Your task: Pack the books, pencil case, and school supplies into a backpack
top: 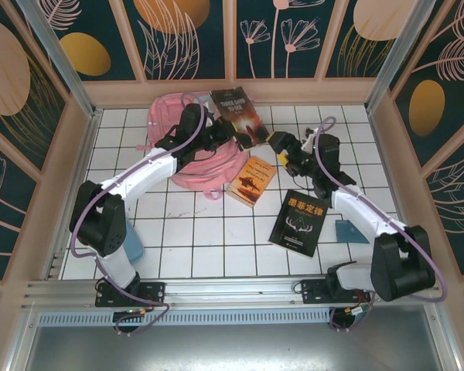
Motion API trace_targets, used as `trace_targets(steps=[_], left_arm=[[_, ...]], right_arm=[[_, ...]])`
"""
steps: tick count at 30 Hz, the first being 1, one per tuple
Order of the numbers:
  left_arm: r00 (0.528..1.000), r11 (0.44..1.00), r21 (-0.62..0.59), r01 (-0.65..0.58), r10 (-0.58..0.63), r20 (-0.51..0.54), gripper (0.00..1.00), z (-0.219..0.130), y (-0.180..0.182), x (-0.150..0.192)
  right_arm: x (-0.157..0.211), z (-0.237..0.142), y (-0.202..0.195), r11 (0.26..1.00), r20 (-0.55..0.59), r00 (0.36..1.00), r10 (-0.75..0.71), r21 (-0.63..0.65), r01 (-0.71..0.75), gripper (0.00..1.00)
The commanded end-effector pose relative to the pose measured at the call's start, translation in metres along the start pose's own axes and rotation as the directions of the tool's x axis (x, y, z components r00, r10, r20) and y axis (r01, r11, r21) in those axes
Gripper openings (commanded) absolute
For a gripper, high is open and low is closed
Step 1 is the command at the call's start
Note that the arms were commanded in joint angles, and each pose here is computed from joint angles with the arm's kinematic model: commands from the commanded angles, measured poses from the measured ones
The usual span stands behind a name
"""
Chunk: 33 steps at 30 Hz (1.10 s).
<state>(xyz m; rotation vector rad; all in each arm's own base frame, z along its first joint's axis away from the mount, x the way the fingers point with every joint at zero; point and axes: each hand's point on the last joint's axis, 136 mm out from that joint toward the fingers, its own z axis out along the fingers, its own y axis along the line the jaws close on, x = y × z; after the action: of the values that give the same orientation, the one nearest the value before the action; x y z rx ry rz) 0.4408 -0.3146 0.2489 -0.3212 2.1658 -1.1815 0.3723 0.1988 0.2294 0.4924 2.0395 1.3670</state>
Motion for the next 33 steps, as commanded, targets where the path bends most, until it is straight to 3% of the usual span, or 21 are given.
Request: trace_targets(steps=[1,5,12,17,23,26,29,33], left_arm=[[0.996,0.984,0.178,0.028,-0.042,0.077,0.0,-0.006,-0.054,-0.027],[0.987,0.96,0.263,0.097,-0.126,0.097,0.0,-0.01,-0.069,-0.037],[0.975,0.919,0.352,0.174,-0.211,0.068,0.0,-0.015,-0.088,-0.043],[0.965,0.902,0.37,0.222,-0.258,0.052,0.0,-0.02,-0.085,-0.039],[0.961,0.9,0.362,0.242,-0.275,0.042,0.0,-0.026,-0.081,-0.034],[0.953,0.898,0.349,0.267,-0.301,0.044,0.01,-0.032,-0.076,-0.032],[0.955,0.911,0.314,0.268,-0.293,0.035,0.16,-0.032,-0.069,-0.026],[0.973,0.962,0.153,0.225,-0.231,0.023,0.59,-0.024,-0.033,-0.01]], right_arm=[[-0.007,0.013,0.059,0.967,-0.035,0.995,0.098,-0.231,-0.104,0.96],[-0.015,0.027,0.071,0.932,-0.059,0.983,0.174,-0.312,-0.184,0.96],[-0.036,0.039,0.097,0.88,-0.051,0.976,0.213,-0.425,-0.214,0.84],[-0.048,0.039,0.095,0.85,-0.032,0.963,0.266,-0.464,-0.25,0.62],[-0.051,0.037,0.086,0.859,0.002,0.957,0.29,-0.441,-0.259,0.43],[-0.053,0.034,0.082,0.877,0.044,0.96,0.278,-0.42,-0.235,0.28],[-0.055,0.03,0.076,0.908,0.099,0.966,0.238,-0.374,-0.186,0.13],[-0.056,0.024,0.067,0.951,0.152,0.977,0.15,-0.292,-0.1,0.09]])
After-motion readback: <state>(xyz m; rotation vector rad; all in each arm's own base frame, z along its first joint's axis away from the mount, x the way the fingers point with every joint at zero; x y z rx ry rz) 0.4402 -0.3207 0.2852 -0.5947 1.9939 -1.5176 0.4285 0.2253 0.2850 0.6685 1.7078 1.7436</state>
